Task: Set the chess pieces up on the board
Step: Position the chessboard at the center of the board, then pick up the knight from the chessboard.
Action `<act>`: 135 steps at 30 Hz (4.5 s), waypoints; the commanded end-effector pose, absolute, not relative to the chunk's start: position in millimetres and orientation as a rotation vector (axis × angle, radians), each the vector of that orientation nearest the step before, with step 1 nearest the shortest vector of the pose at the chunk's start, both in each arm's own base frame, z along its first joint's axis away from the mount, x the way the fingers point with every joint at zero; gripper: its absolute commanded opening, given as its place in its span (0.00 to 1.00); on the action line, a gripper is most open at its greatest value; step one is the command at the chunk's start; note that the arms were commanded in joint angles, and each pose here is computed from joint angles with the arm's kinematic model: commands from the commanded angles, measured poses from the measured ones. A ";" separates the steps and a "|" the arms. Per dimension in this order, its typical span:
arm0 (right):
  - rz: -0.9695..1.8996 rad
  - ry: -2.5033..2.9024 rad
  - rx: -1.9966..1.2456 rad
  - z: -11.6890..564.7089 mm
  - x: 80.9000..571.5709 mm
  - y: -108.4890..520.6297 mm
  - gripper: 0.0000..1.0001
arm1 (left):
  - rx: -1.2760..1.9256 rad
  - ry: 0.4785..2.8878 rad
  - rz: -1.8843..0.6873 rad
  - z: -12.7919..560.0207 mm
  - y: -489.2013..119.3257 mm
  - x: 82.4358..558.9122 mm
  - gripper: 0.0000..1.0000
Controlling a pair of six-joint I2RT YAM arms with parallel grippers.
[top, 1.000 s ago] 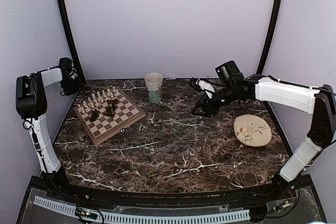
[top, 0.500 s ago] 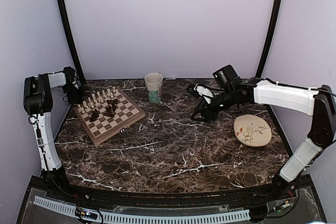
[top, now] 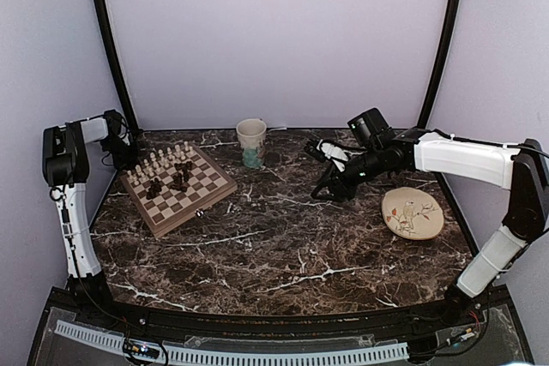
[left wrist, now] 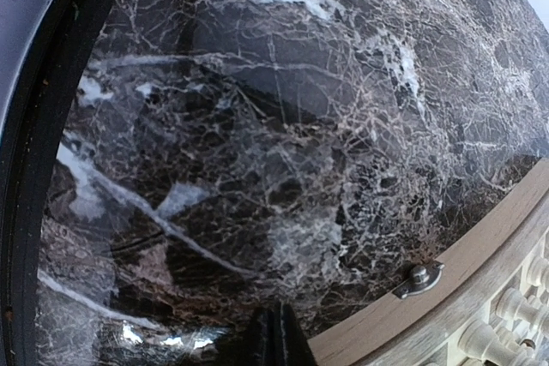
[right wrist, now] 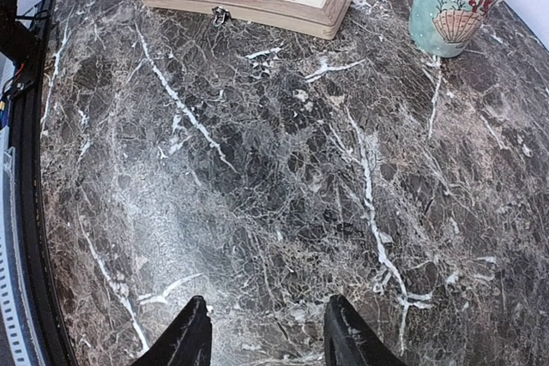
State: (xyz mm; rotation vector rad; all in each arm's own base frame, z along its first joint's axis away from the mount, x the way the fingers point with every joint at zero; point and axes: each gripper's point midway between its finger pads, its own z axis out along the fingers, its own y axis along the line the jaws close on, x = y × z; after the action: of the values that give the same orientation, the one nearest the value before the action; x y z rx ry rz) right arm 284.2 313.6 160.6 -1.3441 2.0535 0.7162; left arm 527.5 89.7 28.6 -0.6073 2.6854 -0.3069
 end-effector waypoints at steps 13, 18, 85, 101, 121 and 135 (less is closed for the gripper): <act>0.769 2.028 -1.373 154.1 282.7 326.1 0.43 | -0.507 2.764 -0.531 34.4 35.7 500.5 0.01; 0.758 2.040 -1.368 147.5 287.4 327.2 0.41 | -0.441 2.774 -0.549 35.6 15.4 497.5 0.01; 0.716 2.338 -1.365 37.7 316.1 327.5 0.30 | -0.113 2.823 -0.903 42.8 -189.9 266.5 0.00; 0.728 2.302 -1.178 91.0 354.6 293.1 0.30 | -0.073 2.739 -0.604 86.0 -170.6 266.4 0.00; 0.654 1.857 -1.267 159.8 260.9 211.7 0.48 | 0.782 2.264 -0.512 217.7 -268.0 331.7 0.49; 0.459 1.906 -1.269 147.3 284.5 196.7 0.43 | 0.952 2.546 -0.234 134.0 -344.8 339.2 0.33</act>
State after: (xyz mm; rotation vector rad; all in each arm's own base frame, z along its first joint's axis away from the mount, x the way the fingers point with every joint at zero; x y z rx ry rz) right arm 271.7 196.3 138.4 -1.2591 1.9492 0.5106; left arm 347.7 -358.4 142.4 0.9413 2.4544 -0.3738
